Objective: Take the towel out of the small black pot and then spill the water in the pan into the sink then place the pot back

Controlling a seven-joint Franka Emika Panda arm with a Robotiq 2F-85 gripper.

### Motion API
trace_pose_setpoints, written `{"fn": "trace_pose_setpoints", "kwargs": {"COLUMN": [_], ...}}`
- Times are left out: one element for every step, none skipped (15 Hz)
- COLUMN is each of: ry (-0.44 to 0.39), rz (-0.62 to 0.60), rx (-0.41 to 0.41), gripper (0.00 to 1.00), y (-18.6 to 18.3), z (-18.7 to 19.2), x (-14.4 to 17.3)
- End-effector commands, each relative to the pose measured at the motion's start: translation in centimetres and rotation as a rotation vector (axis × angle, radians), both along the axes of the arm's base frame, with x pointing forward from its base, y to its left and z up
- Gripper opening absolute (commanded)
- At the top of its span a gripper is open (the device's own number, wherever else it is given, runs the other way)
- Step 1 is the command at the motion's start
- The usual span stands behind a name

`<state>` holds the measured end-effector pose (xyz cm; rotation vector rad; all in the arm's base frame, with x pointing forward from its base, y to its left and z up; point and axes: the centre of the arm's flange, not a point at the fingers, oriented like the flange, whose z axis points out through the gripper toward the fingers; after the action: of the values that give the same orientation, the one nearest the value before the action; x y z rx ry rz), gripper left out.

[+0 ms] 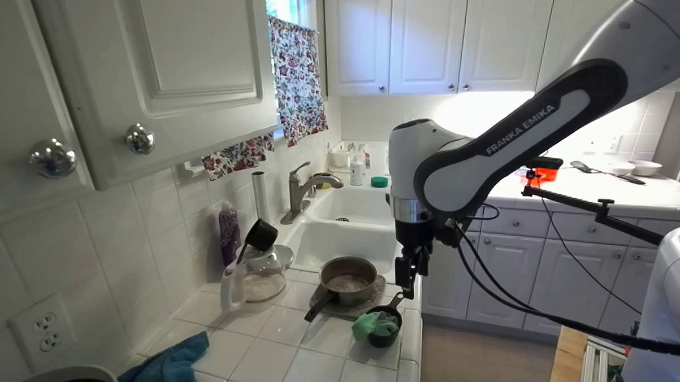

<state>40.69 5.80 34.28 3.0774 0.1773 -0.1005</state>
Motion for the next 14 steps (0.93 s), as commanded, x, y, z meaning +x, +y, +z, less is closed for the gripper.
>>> {"fn": "trace_pose_setpoints", "kwargs": {"ry": [0.061, 0.079, 0.093, 0.097, 0.103, 0.11, 0.116, 0.119, 0.123, 0.126, 0.127, 0.127, 0.129, 0.13], "rz": [0.01, 0.016, 0.024, 0.031, 0.039, 0.044, 0.048, 0.052, 0.055, 0.06, 0.068, 0.074, 0.082, 0.091], "rx": [-0.027, -0.039, -0.044, -0.057, -0.062, -0.075, -0.082, -0.087, -0.088, -0.088, -0.087, -0.085, -0.084, -0.082], "gripper": [0.98, 1.0, 1.0, 1.0, 1.0, 1.0, 1.0, 1.0, 1.0, 1.0, 0.98, 0.92, 0.73, 0.68], "y": [1.5, 1.9, 2.3, 2.8, 3.1, 3.4, 3.7, 4.0, 4.3, 4.7, 5.1, 5.4, 5.8, 6.1], "z": [-4.2, -5.2, -6.0, -6.5, -7.0, -7.4, -7.9, -8.3, -8.6, -8.8, -9.0, -9.2, -9.2, -9.2], "x": [2.9, 3.3, 3.6, 4.0, 4.4, 4.8, 5.3, 5.9, 6.4, 6.8, 7.1, 7.3, 7.4, 7.6]}}
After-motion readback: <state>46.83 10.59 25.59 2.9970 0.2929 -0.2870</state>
